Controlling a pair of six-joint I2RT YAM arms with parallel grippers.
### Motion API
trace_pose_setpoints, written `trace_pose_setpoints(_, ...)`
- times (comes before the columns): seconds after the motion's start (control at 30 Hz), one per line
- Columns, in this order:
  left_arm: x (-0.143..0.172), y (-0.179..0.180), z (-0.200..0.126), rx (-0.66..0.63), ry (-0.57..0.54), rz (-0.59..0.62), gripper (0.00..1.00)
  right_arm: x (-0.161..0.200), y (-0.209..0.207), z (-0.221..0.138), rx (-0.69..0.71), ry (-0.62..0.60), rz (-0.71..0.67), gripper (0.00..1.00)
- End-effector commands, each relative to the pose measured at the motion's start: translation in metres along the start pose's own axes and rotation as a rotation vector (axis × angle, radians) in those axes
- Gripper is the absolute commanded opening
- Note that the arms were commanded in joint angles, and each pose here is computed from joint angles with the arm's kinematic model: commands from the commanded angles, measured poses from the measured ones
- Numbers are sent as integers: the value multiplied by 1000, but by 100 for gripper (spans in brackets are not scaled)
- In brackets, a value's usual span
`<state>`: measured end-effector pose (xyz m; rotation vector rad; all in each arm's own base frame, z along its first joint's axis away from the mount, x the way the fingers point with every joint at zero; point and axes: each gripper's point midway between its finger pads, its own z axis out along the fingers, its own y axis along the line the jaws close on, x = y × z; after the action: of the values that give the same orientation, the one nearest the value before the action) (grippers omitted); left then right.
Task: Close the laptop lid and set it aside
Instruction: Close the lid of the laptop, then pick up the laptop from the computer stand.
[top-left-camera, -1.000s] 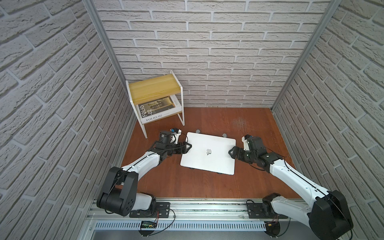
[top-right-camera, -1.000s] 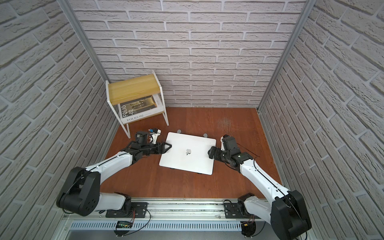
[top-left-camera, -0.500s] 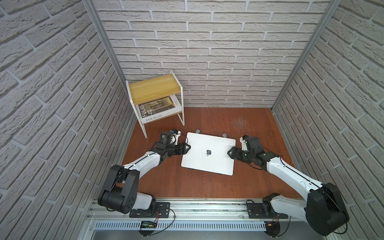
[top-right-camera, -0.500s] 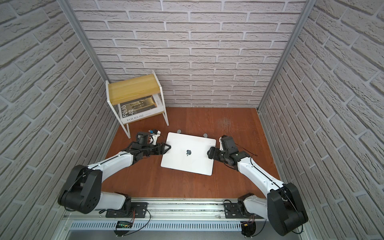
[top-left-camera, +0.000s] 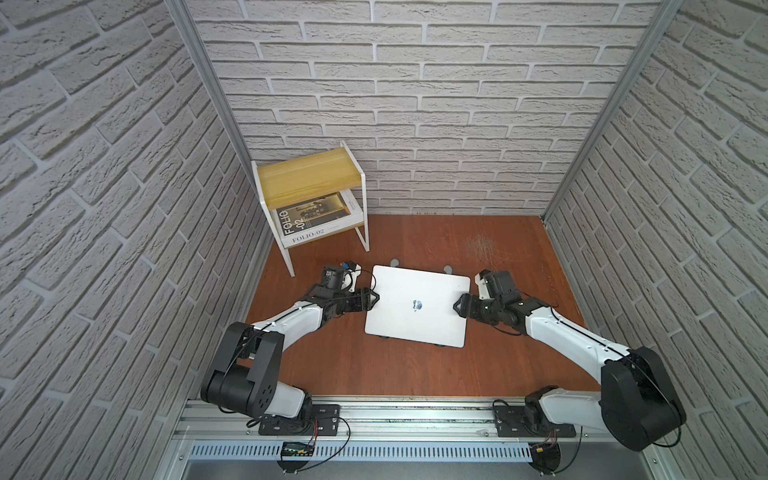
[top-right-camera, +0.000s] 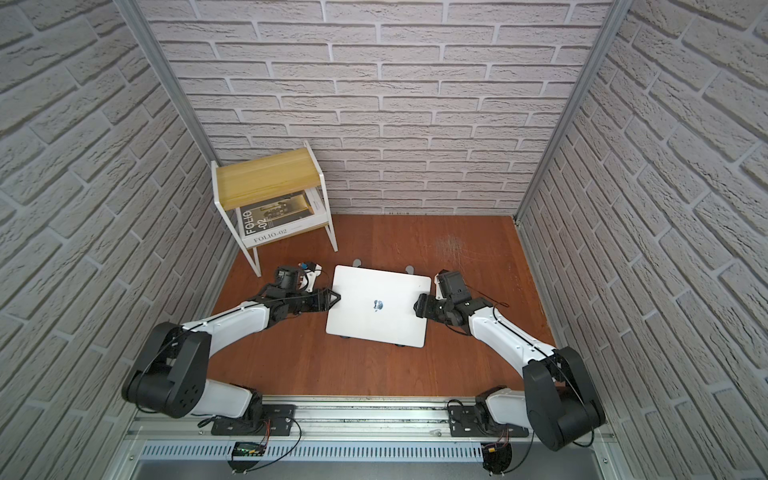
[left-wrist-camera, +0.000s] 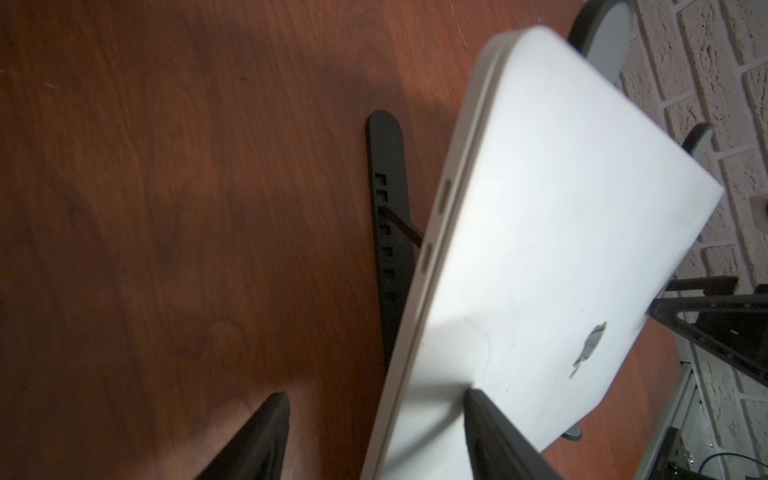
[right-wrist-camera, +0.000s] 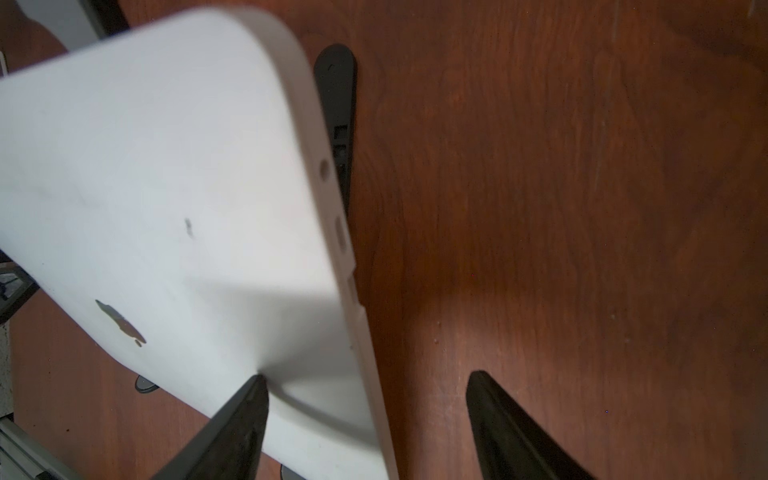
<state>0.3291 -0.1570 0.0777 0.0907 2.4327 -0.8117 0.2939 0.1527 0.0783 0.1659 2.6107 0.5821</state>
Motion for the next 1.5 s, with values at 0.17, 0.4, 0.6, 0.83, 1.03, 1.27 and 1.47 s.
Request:
trace_pose_setpoints(0.17,7,0,1,-34,-2,18,69,-31,-16,11,134,-68,-45,76)
trace_pose_setpoints(0.4,6,3,4,-42,-22,-7,69,-43,-15,9,145,-80,-53,76)
trace_pose_setpoints(0.6,2,4,3,-52,-37,-25,69,-48,-8,7,122,-79,-67,77)
trace_pose_setpoints(0.83,-18,-9,-24,-53,-122,-3,73,-52,13,-29,47,-101,-98,81)
trace_pose_setpoints(1.03,-36,-27,-57,64,-265,35,79,-48,27,-75,-110,-170,-70,88)
trace_pose_setpoints(1.27,-33,-21,-61,187,-300,-29,81,-35,4,-72,-231,-142,27,91)
trace_pose_setpoints(1.47,-30,-11,-54,242,-301,-75,87,-32,-12,-55,-289,-147,78,90)
